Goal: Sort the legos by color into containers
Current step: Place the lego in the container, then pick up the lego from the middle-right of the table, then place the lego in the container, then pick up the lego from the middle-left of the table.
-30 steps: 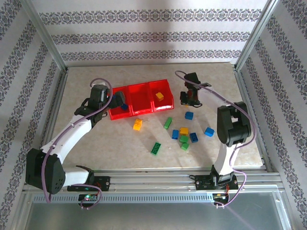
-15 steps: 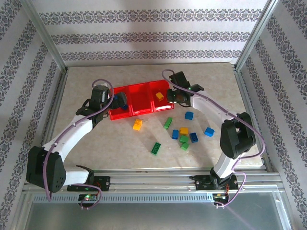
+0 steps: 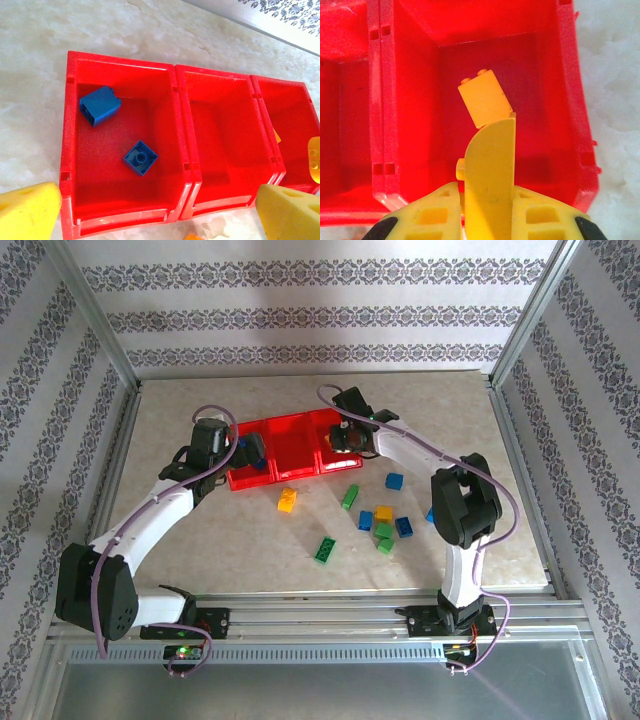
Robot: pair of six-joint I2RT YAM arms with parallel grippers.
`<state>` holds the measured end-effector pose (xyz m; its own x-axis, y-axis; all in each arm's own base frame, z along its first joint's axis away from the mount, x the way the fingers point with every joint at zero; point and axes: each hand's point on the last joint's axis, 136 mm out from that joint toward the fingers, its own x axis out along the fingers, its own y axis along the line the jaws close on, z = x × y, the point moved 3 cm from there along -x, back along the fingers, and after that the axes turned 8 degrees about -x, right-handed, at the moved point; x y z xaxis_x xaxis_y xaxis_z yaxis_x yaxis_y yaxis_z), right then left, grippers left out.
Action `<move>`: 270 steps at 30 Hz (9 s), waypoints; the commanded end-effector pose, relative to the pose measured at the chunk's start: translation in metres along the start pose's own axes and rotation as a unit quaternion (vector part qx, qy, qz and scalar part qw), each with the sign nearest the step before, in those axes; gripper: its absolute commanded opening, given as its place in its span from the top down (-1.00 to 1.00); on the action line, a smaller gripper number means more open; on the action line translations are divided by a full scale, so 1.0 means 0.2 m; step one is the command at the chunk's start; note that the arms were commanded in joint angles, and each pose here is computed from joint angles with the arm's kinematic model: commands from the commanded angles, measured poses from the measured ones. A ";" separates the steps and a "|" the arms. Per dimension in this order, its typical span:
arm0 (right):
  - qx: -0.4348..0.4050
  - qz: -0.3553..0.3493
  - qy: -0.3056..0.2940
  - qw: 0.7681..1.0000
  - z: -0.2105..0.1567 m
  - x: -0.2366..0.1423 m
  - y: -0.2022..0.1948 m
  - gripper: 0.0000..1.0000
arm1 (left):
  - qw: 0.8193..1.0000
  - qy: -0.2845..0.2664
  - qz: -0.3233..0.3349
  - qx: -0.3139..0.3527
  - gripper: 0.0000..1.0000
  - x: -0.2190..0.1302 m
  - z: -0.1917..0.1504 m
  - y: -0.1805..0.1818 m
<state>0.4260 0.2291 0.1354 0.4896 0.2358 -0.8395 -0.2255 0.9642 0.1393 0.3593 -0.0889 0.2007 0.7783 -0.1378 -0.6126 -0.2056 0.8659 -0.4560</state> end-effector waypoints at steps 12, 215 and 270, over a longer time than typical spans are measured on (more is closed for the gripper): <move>0.002 0.039 0.016 0.999 0.03 0.16 0.11 0.58 | 1.000 0.011 0.010 0.003 -0.99 0.02 -0.03 0.04; -0.091 0.047 -0.080 0.991 0.11 -0.29 0.65 -0.69 | 0.997 -0.077 0.031 0.005 -1.00 -0.33 -0.11 0.17; 0.214 -0.169 -0.020 0.962 -0.94 -0.71 -0.63 -0.97 | 0.865 0.368 -0.076 0.331 -0.47 -0.09 -1.51 -0.43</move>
<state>0.2304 0.0541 0.1426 0.5232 -0.0940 -0.8470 0.2913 0.9538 0.0740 0.1898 -0.3051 0.0567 0.1433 -0.3586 -0.9224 0.4036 0.8722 -0.2764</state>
